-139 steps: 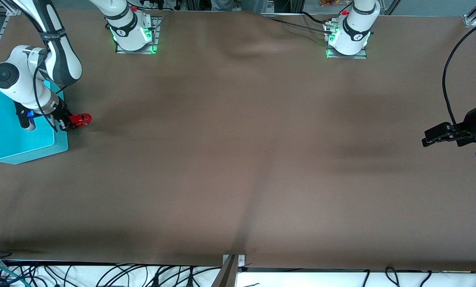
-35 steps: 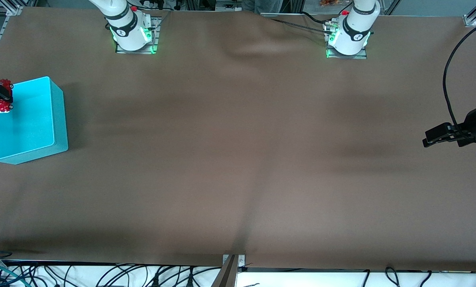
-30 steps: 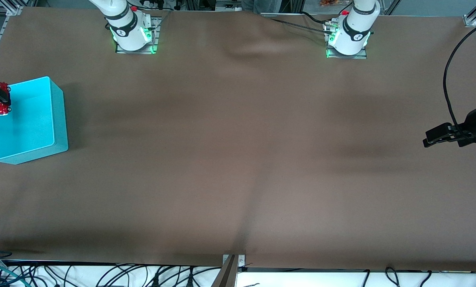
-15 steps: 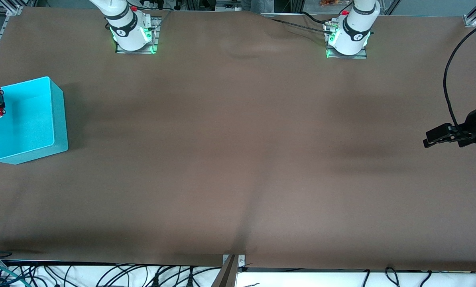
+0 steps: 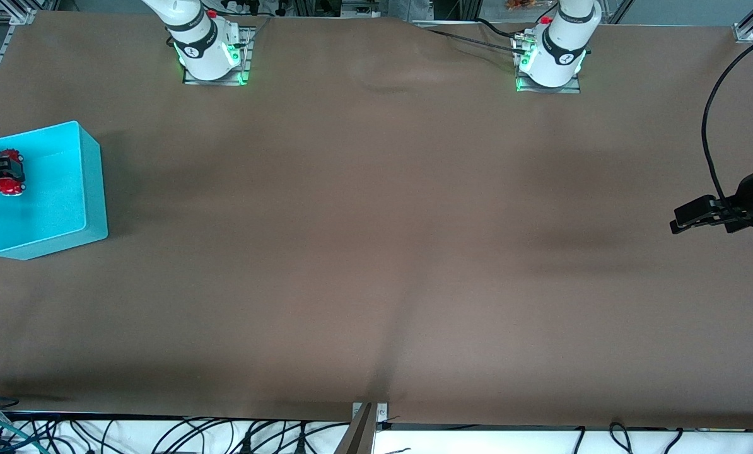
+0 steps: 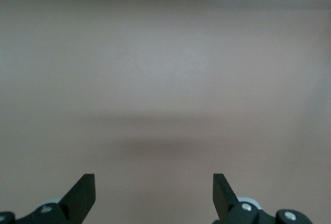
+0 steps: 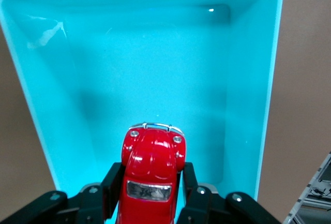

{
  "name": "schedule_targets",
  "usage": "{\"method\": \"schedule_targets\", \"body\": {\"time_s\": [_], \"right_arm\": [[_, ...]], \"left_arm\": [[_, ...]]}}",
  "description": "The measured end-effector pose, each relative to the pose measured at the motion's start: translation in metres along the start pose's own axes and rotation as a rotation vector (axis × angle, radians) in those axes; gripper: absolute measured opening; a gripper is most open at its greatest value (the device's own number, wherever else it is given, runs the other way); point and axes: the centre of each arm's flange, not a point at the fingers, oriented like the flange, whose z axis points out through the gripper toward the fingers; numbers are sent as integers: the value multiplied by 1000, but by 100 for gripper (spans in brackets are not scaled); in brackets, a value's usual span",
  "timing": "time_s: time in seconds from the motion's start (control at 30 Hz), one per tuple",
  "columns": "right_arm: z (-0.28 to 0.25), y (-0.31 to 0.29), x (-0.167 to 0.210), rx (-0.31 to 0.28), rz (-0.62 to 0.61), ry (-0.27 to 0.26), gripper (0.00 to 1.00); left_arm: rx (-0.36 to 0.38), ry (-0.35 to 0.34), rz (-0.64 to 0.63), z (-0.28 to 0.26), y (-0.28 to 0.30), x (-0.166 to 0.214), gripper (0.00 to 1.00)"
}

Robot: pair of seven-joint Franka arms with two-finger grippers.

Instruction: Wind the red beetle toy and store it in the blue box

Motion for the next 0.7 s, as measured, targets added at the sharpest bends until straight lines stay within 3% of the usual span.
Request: {"method": "schedule_targets", "body": {"time_s": [0.7], "right_arm": [[89,3,20,-36,-30,-11,52]], "left_arm": [[0,0,-1,0,0,0,100]]}}
